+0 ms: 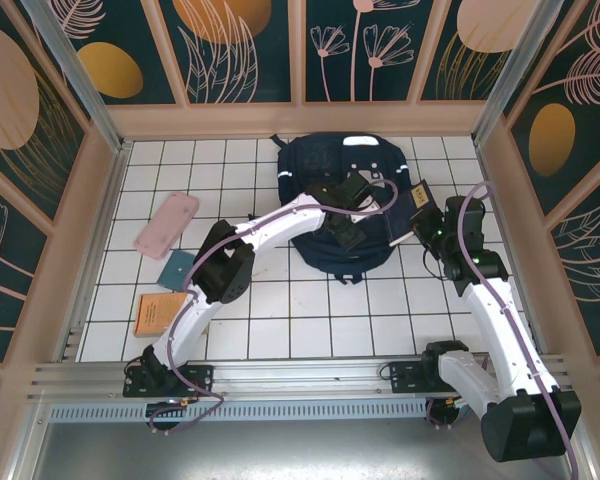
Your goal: Pack the student bag
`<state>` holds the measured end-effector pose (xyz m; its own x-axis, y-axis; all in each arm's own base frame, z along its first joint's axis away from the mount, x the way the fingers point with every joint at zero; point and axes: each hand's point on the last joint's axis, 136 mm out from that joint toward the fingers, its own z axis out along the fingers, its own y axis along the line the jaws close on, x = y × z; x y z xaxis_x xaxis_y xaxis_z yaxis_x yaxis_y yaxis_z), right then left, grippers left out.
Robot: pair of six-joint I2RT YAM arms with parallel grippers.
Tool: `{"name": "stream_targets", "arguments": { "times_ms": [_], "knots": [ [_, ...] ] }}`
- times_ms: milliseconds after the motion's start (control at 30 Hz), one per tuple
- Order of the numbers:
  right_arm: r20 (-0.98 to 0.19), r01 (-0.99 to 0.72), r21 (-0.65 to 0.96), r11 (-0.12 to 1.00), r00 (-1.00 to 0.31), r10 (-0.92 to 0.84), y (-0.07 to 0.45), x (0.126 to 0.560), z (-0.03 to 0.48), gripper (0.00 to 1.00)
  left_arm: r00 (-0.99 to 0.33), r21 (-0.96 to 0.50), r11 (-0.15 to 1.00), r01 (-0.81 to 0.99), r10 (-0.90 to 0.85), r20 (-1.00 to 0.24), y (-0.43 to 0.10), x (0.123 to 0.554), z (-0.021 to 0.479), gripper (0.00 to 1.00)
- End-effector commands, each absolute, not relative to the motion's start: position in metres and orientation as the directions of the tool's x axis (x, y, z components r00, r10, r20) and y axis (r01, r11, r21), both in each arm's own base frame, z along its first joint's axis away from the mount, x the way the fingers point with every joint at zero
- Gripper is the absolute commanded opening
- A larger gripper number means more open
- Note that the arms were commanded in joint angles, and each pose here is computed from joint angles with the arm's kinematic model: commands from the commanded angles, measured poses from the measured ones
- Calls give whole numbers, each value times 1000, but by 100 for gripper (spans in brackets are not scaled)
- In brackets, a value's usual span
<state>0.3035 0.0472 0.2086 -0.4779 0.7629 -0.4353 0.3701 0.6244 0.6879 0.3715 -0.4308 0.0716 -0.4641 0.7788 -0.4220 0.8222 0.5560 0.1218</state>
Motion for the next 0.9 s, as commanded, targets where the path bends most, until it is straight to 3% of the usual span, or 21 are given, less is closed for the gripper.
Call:
{"name": "stream_targets", "arguments": {
  "times_ms": [0, 233, 467, 700, 867],
  "knots": [
    [-434, 352, 714, 605, -454, 778, 46, 303, 217, 0, -450, 178, 539, 823, 811, -375, -423, 378, 60, 70],
    [-452, 366, 702, 611, -435, 779, 40, 300, 220, 0, -420, 205, 533, 821, 808, -413, -426, 383, 77, 39],
    [-493, 385, 677, 627, -395, 775, 27, 295, 228, 0, -363, 237, 584, 777, 721, -590, -434, 395, 142, 8],
    [-562, 437, 612, 659, -346, 751, 5, 288, 235, 0, -287, 226, 696, 682, 538, -792, -424, 400, 221, 1],
    [-587, 417, 613, 671, -328, 740, 0, 283, 250, 0, -264, 171, 880, 443, 310, -913, -394, 422, 277, 0]
  ]
}}
